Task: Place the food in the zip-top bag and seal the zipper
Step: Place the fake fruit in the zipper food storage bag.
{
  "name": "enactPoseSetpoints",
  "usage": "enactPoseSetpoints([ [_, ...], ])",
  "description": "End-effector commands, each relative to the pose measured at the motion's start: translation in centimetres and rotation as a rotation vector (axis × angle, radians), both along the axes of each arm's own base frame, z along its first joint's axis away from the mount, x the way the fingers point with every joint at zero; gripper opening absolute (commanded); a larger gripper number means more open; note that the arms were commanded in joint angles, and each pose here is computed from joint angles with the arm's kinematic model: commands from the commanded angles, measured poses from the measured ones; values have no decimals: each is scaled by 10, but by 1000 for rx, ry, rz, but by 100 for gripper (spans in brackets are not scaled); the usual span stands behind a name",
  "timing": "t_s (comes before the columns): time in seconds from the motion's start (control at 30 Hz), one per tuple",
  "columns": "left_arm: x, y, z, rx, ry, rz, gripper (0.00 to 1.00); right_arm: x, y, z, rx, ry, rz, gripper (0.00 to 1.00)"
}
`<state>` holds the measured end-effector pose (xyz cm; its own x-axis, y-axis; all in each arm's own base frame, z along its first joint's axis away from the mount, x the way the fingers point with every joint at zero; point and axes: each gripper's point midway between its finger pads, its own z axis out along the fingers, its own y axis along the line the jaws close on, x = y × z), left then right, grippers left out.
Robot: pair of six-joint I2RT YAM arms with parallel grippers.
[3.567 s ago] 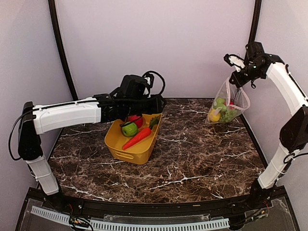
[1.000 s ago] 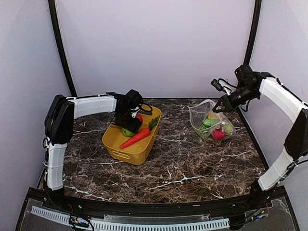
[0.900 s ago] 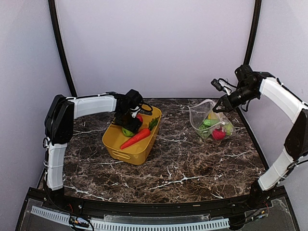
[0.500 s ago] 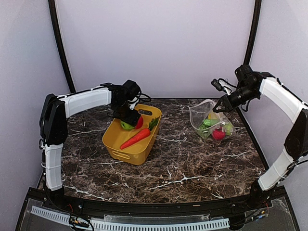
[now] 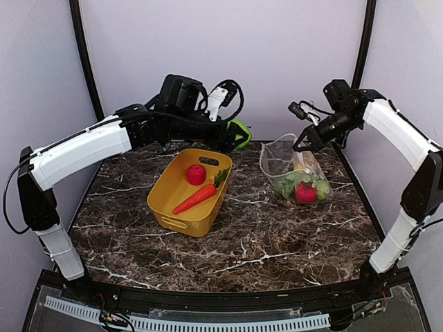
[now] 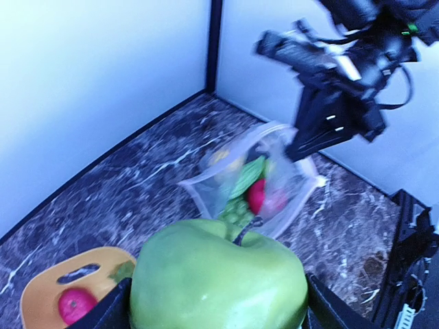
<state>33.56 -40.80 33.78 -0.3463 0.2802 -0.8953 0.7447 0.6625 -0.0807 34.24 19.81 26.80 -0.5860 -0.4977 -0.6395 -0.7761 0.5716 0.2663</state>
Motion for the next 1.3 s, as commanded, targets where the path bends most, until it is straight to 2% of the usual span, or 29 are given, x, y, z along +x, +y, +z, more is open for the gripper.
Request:
enactPoseSetpoints([
  [0.0, -27, -37, 38, -217, -91, -164, 51, 0, 22, 12, 12, -3, 63, 0],
  [0.2, -40, -63, 57, -348, -168, -232, 49, -4, 37, 23, 61, 17, 104, 0],
  [0.47, -35, -76, 50, -400, -228, -249, 49, -18, 43, 38, 129, 25, 144, 0],
  [0.87, -16, -96, -1, -329, -215, -235, 48, -27, 42, 48, 149, 7, 155, 0],
  [1.27, 14, -103, -56, -195, -145, -121, 48, -35, 41, 54, 159, -7, 165, 0],
])
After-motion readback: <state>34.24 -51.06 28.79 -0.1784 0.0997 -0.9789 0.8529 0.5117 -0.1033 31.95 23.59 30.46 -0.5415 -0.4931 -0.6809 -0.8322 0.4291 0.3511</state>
